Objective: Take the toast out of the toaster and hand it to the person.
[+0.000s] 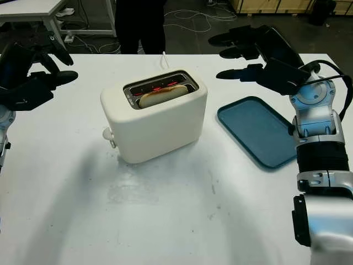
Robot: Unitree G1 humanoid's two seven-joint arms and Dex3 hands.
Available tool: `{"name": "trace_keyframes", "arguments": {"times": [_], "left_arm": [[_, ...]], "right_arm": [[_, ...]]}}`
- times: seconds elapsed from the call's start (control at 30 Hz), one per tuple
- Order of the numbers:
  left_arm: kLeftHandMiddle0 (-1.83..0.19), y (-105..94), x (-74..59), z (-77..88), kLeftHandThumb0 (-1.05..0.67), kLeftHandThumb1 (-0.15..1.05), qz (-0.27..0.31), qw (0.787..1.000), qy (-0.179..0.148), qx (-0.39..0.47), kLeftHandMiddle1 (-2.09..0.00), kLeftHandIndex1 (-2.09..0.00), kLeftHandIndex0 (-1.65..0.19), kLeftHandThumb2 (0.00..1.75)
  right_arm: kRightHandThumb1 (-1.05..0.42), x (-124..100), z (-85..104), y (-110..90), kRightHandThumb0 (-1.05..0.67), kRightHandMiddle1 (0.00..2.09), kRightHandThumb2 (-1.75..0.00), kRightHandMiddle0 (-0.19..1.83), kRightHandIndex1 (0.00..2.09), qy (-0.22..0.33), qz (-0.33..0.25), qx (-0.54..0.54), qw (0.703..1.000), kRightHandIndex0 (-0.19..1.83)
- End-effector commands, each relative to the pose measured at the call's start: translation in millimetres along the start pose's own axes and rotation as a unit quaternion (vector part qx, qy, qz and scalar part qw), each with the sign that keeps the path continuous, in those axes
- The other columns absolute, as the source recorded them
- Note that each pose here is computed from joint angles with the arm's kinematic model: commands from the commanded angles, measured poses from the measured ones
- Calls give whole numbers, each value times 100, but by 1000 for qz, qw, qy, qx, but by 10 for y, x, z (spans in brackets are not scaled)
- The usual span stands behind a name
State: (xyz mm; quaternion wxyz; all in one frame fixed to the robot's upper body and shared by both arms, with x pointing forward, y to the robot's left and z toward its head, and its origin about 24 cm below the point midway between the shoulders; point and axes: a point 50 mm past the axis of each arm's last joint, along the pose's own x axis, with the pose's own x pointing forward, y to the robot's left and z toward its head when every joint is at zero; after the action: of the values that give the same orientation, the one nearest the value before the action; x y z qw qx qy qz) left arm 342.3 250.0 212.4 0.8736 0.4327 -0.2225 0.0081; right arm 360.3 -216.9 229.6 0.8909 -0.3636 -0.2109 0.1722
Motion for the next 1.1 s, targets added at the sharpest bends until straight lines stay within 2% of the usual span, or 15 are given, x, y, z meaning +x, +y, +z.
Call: {"name": "trace_keyframes", "arguments": {"times": [0.0,0.63,1.07], "left_arm": [[-69,22,-11,-14,-105,92,3,1000,4,5,-143,-144,-58,18],[-69,25,-8,-11,-105,92,4,1000,0,2,-143,-145,-57,19],[-69,17,-30,-51,-105,92,6,1000,5,-2,-142,-144,-57,19]], "right_arm": [[-76,-16,-13,10,-51,0,0,80,1,5,1,1,1000,87],[-75,-15,-8,-1,-47,0,0,80,0,5,-1,3,1000,86],[-76,-17,-18,19,-53,0,0,80,1,8,1,1,1000,87]]}}
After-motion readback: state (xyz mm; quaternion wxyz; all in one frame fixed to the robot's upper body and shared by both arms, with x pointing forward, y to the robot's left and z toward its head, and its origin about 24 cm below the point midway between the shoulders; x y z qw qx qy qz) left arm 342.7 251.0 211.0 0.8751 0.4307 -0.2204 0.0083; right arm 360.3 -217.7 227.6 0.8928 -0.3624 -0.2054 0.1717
